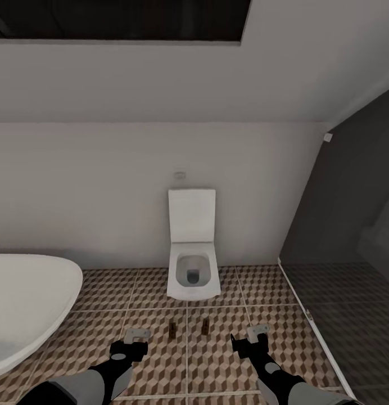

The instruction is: Take the four mousetraps from the cabinet in the bathroom and place them on the bathroom floor. Make sure all four end up on the same floor surface, and ensure that at least two of them are either under or directly next to the same bathroom sink.

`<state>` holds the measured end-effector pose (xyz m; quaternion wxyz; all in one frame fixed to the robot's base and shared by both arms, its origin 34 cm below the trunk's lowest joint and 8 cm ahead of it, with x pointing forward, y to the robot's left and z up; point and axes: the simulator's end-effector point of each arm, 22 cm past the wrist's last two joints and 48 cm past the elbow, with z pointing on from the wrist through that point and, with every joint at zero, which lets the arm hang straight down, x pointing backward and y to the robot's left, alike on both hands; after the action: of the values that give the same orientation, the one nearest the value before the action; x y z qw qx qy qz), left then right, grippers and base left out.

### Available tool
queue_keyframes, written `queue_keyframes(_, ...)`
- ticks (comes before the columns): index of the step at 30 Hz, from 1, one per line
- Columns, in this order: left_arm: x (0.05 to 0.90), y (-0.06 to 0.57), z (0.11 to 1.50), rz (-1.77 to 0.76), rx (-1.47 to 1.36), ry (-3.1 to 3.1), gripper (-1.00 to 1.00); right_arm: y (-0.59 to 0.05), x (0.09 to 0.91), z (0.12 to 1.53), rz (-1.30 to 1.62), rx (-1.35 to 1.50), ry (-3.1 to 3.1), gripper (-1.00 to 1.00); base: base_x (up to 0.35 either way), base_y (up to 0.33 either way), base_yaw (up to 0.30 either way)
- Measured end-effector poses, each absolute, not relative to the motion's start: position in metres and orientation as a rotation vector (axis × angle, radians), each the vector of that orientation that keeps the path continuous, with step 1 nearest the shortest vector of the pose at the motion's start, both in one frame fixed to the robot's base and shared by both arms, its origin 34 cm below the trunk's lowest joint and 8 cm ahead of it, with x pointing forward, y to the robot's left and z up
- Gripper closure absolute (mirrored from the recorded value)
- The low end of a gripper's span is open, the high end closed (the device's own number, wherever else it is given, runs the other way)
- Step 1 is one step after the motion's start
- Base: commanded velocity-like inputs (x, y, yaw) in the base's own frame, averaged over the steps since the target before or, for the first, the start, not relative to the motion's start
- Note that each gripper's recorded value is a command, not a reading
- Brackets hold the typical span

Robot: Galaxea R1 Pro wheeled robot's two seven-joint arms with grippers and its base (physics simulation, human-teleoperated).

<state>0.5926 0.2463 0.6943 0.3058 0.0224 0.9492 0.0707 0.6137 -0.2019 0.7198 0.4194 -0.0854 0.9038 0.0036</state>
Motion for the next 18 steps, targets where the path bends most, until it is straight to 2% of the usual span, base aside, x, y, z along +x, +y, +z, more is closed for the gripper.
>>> queue_keyframes(18,0.586,0.248,0.708,0.189,0.057,2.511,-1.0,-0.202,0.607,0.733,0.009,-0.214,2.266,-1.0,0.0,0.0,0.0)
